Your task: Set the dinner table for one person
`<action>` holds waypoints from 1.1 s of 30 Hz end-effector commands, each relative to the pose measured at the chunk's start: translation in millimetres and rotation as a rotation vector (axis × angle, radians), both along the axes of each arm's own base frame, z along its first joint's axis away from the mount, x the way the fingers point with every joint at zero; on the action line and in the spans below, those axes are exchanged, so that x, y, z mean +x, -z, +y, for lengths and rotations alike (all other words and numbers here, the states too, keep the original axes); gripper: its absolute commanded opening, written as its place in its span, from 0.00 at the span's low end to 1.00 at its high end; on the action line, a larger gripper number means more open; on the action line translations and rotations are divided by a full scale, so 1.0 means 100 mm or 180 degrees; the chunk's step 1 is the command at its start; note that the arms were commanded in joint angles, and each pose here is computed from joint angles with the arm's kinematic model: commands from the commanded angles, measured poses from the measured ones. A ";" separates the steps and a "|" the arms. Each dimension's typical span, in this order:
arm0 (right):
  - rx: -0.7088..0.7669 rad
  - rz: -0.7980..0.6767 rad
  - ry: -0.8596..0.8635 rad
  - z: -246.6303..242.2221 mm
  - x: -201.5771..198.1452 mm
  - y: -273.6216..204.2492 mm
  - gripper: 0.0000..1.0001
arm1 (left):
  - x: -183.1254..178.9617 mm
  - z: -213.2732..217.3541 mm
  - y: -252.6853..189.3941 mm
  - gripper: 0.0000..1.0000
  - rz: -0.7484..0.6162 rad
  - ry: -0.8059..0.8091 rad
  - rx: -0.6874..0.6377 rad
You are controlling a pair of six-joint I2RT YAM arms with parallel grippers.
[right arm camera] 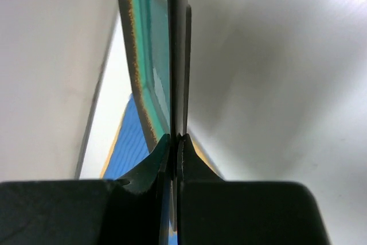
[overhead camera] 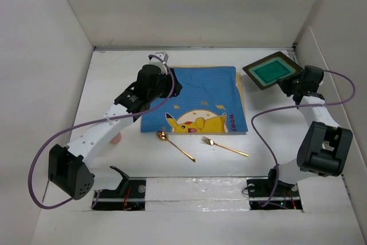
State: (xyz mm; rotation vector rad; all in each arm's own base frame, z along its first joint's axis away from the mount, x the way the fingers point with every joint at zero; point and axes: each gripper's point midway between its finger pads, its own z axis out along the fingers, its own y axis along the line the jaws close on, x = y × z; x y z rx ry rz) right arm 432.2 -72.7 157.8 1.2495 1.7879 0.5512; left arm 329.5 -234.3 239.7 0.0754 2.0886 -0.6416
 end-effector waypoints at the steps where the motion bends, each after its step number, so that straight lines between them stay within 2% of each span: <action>1: -0.0375 -0.1531 -0.0987 0.47 0.15 -1.52 0.00 | 0.03 0.11 -0.42 0.39 -0.0300 -0.0130 -0.0082; 7: -0.0139 -0.1581 -0.2361 1.56 -0.03 -1.59 0.00 | 0.00 0.23 -0.52 0.48 -0.0360 -0.0224 -0.0046; 10: 0.0019 -0.1462 -0.2976 2.08 -0.10 -1.46 0.00 | 0.00 0.30 -0.54 0.48 -0.0375 -0.0272 -0.0018; 14: 0.0031 -0.1264 -0.3455 2.57 -0.18 -1.24 0.00 | -0.02 0.37 -0.54 0.47 -0.0365 -0.0328 0.0005; 20: 0.0157 -0.1131 -0.3920 3.06 -0.29 -0.97 0.00 | -0.07 0.41 -0.52 0.46 -0.0351 -0.0353 -0.0011; 33: 0.0394 -0.0516 -0.4070 3.22 -0.20 -0.01 0.00 | -0.15 0.45 -0.43 0.46 -0.0301 -0.0389 -0.0035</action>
